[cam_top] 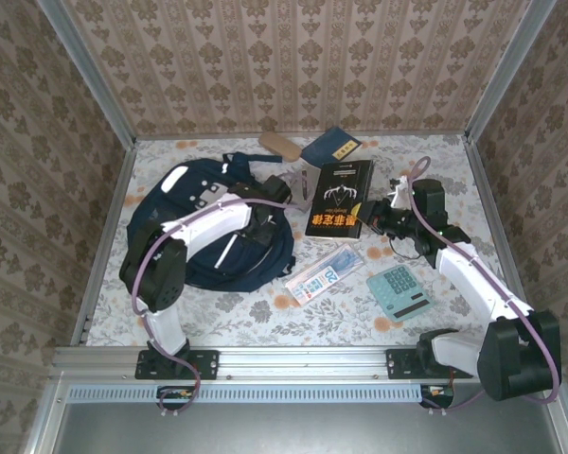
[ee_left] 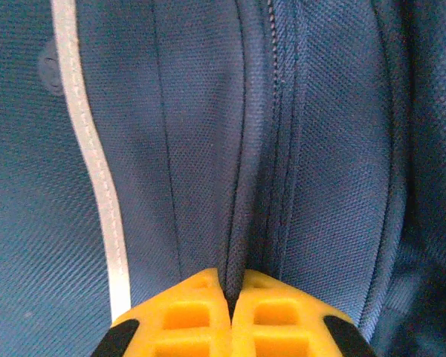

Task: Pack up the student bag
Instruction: Open the student bag at the middle-left of the table, then place the book in the student bag.

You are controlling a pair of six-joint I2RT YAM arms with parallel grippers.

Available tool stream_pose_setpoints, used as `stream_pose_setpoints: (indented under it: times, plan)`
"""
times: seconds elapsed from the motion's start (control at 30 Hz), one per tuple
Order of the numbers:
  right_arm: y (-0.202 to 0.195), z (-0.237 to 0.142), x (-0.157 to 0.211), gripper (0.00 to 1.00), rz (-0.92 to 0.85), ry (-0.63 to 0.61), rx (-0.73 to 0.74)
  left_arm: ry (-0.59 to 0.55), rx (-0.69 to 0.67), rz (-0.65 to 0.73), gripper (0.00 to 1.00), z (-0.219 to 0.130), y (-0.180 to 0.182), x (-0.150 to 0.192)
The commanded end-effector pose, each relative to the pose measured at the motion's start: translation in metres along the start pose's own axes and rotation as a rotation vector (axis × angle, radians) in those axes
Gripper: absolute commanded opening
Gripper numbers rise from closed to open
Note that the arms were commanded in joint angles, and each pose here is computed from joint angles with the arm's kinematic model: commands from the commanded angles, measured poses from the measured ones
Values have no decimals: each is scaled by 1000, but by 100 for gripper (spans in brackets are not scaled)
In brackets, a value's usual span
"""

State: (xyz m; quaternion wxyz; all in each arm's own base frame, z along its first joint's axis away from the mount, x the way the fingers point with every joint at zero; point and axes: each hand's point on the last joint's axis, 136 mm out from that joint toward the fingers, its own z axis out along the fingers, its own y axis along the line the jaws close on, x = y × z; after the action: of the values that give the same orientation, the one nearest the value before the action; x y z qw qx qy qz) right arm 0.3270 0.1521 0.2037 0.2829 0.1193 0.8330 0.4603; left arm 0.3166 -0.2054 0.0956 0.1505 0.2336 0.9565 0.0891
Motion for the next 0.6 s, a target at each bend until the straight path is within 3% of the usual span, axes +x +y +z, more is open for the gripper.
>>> stream_pose_setpoints:
  times: [0.0, 0.27, 0.57]
  plan:
    - [43, -5, -13, 0, -66, -68, -124, -131, -48, -58, 0, -62, 35, -25]
    - [88, 16, -6, 0, -56, -68, -240, -259, 81, -171, 0, -124, 57, -50]
    - [122, 82, 16, 0, -42, -15, -310, -387, 270, -326, 0, -166, 82, -58]
